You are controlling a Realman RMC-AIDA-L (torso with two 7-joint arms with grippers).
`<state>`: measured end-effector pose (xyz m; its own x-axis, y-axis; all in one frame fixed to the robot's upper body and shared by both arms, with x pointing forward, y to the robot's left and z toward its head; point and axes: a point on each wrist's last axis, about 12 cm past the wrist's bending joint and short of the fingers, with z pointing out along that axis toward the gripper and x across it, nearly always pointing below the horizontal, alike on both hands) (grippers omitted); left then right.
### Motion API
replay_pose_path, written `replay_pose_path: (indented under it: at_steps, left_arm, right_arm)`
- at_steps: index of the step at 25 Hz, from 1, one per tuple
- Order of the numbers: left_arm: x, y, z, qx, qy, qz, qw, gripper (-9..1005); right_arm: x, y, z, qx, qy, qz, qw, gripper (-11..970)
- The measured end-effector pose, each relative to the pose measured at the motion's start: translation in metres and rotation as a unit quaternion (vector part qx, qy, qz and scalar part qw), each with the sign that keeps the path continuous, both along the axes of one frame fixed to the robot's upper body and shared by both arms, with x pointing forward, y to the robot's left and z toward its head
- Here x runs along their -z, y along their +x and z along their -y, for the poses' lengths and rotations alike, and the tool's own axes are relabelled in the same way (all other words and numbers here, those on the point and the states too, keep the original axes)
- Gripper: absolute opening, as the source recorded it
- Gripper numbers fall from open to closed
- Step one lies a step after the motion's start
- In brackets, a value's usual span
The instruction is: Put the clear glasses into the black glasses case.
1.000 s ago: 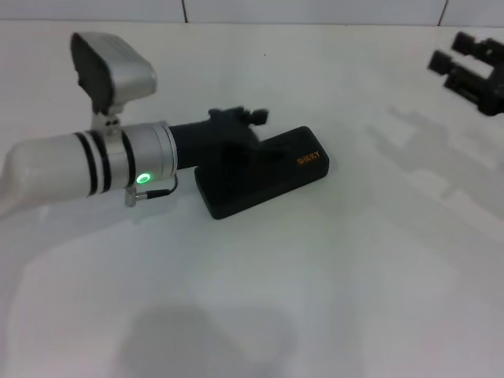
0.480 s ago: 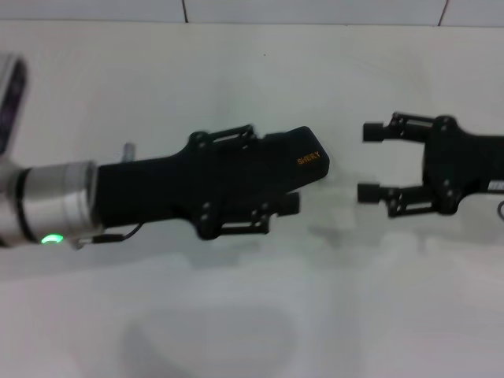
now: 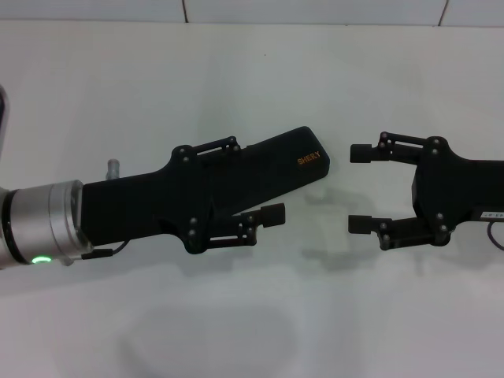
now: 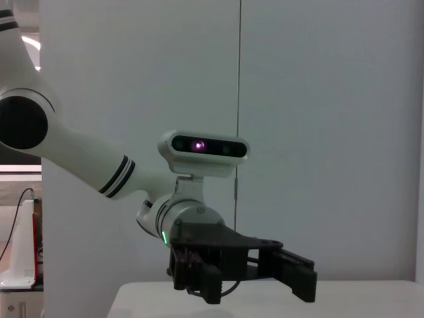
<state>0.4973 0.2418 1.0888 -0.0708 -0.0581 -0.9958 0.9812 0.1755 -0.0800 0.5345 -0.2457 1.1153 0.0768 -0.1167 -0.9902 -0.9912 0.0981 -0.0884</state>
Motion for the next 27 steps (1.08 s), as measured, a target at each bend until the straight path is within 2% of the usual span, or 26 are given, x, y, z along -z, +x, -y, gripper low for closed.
replay_pose_path:
  at_steps: [13,27]
  left_arm:
    - [0.002,-0.001,-0.001,-0.003,0.001,0.001,1.000,773]
    - [0.012,-0.009,0.004,-0.026,-0.016,0.007,1.000,773]
  right_arm:
    - [0.005,-0.004,-0.003,0.007,0.008,-0.002,1.000,858]
    - [0.007,0.000,-0.004,0.027,0.010,0.003,1.000,858]
